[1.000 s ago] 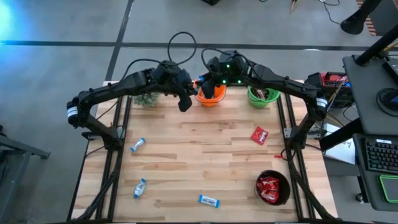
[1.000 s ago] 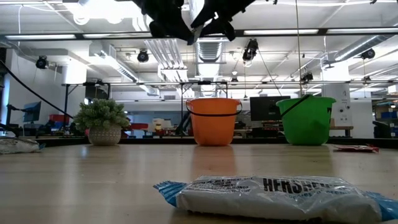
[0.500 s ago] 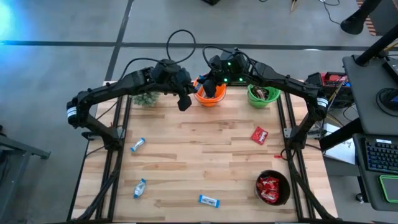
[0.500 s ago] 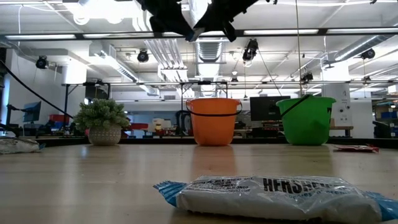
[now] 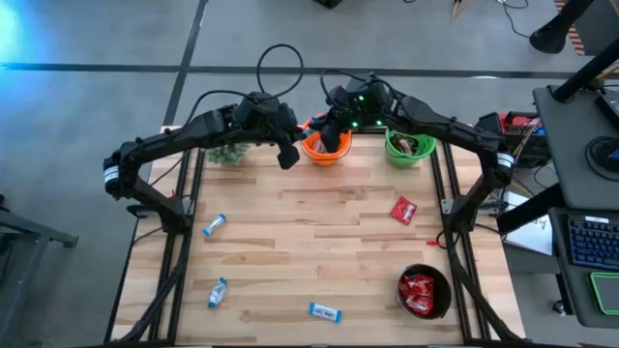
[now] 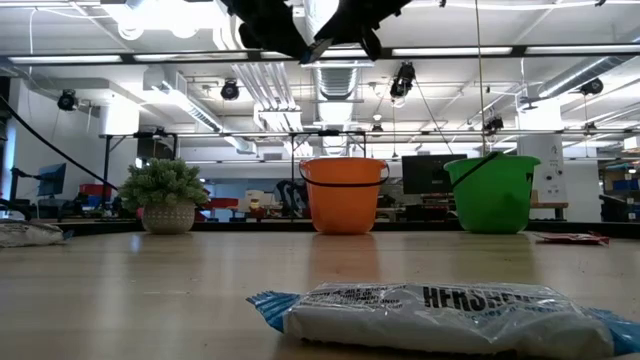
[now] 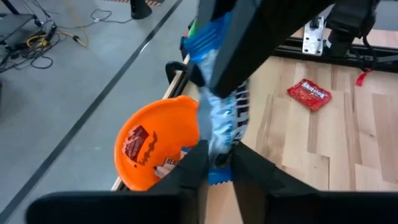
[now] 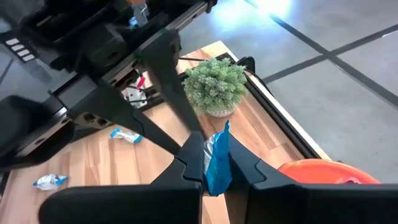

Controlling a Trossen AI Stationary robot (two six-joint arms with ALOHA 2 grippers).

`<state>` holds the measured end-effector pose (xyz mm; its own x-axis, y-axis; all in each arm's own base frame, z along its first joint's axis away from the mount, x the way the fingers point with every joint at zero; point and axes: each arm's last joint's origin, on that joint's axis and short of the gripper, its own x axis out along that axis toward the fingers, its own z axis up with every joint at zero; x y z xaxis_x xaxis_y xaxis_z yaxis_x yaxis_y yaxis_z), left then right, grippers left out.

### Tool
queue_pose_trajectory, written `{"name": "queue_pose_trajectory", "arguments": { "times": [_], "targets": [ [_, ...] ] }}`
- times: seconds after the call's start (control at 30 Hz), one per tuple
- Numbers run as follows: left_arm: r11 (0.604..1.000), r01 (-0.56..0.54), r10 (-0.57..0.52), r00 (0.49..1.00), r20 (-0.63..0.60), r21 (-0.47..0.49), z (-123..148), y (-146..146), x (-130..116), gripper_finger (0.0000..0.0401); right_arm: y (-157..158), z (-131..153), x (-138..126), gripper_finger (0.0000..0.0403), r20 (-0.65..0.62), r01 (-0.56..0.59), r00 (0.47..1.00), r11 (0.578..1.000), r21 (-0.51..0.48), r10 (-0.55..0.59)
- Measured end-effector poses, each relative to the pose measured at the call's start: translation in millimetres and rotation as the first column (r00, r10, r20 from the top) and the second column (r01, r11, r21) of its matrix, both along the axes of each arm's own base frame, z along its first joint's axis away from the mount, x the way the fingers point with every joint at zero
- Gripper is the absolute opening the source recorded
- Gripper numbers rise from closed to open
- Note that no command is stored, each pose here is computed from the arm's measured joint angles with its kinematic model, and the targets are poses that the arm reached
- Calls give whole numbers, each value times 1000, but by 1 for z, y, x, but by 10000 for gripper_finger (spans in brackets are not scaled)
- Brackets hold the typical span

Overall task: Organize candy in baskets
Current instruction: Put the white chocolate into the orange bucket

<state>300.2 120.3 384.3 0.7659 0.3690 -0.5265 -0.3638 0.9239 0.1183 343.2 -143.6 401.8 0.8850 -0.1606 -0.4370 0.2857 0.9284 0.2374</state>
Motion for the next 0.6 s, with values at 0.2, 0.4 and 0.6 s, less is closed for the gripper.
{"name": "queue_pose_trajectory", "arguments": {
  "times": [0.2,0.4,0.6],
  "targets": [
    [1000,-3,3,1000,1,6,2,0,-1,114,3,4,-6,14,-12,-19,1000,1000,-24,18],
    [999,-3,4,1000,-19,34,18,-1,-7,169,4,4,-24,13,-128,19,991,998,-60,-27],
    [998,19,-19,1000,2,53,50,-6,-17,182,4,4,-52,13,-295,101,947,988,-116,-131]
  ]
}}
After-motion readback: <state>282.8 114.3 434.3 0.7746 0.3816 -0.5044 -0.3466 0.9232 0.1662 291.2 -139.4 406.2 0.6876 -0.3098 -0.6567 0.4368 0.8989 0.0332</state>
